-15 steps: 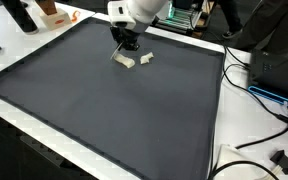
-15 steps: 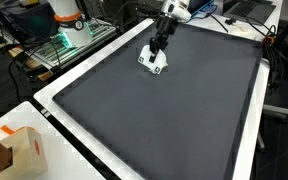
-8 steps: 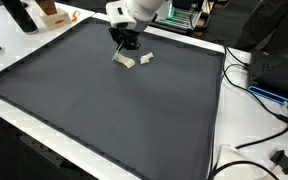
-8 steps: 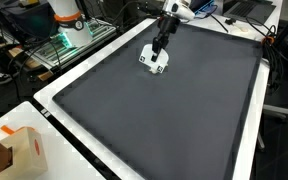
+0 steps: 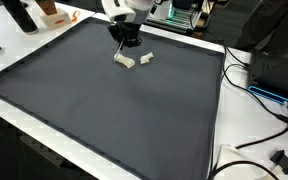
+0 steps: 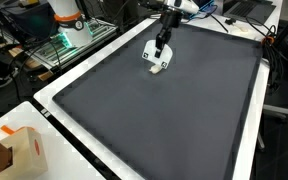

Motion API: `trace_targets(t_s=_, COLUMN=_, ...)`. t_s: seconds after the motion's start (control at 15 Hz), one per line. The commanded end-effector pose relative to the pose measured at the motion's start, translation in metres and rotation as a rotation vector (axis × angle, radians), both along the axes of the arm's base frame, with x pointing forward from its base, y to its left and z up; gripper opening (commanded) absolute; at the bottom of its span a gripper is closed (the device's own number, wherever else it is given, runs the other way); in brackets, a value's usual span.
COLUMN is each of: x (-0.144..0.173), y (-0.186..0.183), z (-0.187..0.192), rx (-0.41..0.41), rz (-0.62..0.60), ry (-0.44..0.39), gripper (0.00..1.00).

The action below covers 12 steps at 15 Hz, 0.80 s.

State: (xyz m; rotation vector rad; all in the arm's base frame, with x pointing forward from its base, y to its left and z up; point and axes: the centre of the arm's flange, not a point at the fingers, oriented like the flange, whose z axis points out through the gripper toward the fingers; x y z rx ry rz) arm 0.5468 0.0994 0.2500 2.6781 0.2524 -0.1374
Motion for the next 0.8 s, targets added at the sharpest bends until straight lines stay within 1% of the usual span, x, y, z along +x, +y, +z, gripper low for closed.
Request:
trace_targets(t_s=0.0, x=-0.016, y=-0.009, z=0.022, rx=0.073, rz=0.035, ry=-0.015, gripper=0.01)
trace_targets(t_s=0.73, x=-0.045, y=-0.02, z=0.096, rx=0.252, rz=0.143, ry=-0.141, gripper=0.01)
